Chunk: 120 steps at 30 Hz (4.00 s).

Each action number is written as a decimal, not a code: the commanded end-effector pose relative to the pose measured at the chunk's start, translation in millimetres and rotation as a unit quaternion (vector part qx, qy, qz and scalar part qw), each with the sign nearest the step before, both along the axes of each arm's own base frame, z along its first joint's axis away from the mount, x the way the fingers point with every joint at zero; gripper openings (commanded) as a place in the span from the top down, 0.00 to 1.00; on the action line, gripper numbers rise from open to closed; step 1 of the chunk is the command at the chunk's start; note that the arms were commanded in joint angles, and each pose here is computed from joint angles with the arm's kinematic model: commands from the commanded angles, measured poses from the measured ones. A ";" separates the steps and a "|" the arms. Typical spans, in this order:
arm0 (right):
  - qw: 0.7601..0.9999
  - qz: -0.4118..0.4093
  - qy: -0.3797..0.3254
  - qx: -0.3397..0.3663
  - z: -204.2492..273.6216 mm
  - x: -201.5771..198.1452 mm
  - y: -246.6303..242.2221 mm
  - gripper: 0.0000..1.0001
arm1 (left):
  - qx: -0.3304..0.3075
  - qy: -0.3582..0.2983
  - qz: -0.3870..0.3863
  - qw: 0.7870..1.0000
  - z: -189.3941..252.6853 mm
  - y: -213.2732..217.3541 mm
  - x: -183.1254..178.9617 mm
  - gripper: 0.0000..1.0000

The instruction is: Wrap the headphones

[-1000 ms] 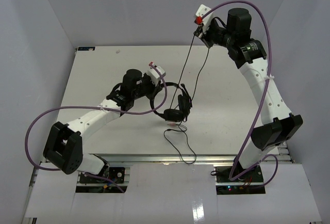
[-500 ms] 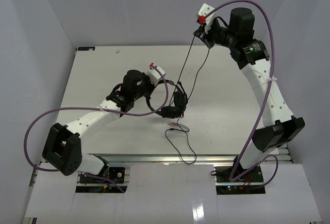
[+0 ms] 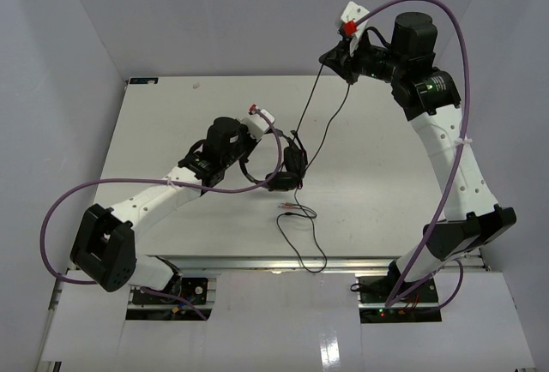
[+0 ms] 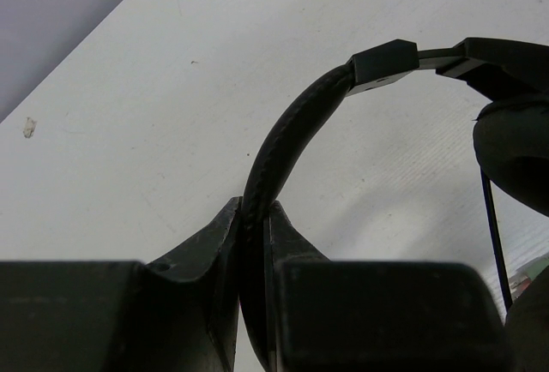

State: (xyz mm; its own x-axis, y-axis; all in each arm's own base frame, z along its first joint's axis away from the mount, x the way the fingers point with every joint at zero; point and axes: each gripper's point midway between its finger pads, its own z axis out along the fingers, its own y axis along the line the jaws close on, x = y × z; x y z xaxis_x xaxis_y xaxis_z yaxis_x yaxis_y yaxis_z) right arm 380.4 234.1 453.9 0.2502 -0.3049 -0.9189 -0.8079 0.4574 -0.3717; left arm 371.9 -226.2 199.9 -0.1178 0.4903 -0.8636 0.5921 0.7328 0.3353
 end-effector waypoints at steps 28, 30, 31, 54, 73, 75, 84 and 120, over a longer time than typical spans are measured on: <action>0.982 -0.095 -0.157 -0.046 58.1 -23.4 -23.5 0.92 | 0.016 -0.044 0.023 0.999 22.1 15.7 -4.6 1.00; 0.983 -0.088 -0.152 -0.044 54.7 -21.7 -19.9 0.92 | 0.007 -0.044 0.012 0.999 24.8 12.1 -9.2 1.00; 0.985 -0.083 -0.149 -0.041 53.4 -21.7 -17.1 0.92 | 0.003 -0.042 0.005 0.999 25.1 9.9 -11.7 1.00; 0.986 -0.144 -0.075 -0.035 -4.5 61.0 6.0 0.92 | -0.112 0.012 -0.143 0.983 46.5 -60.1 -95.6 1.00; 0.982 -0.185 -0.010 -0.040 -53.6 84.8 -20.5 0.92 | -0.235 0.003 -0.205 0.950 122.1 -76.4 -128.2 1.00; 0.983 -0.181 -0.004 -0.037 -57.0 84.4 -18.3 0.92 | -0.243 0.010 -0.212 0.946 123.4 -80.6 -129.5 1.00; 0.985 -0.171 0.014 -0.004 -54.9 89.1 -7.1 0.92 | -0.276 0.060 -0.233 0.930 107.4 -102.3 -133.9 1.00; 0.981 -0.182 -0.008 0.062 -33.1 57.4 -70.6 0.92 | -0.290 0.028 -0.175 0.940 140.9 -74.4 -130.8 1.00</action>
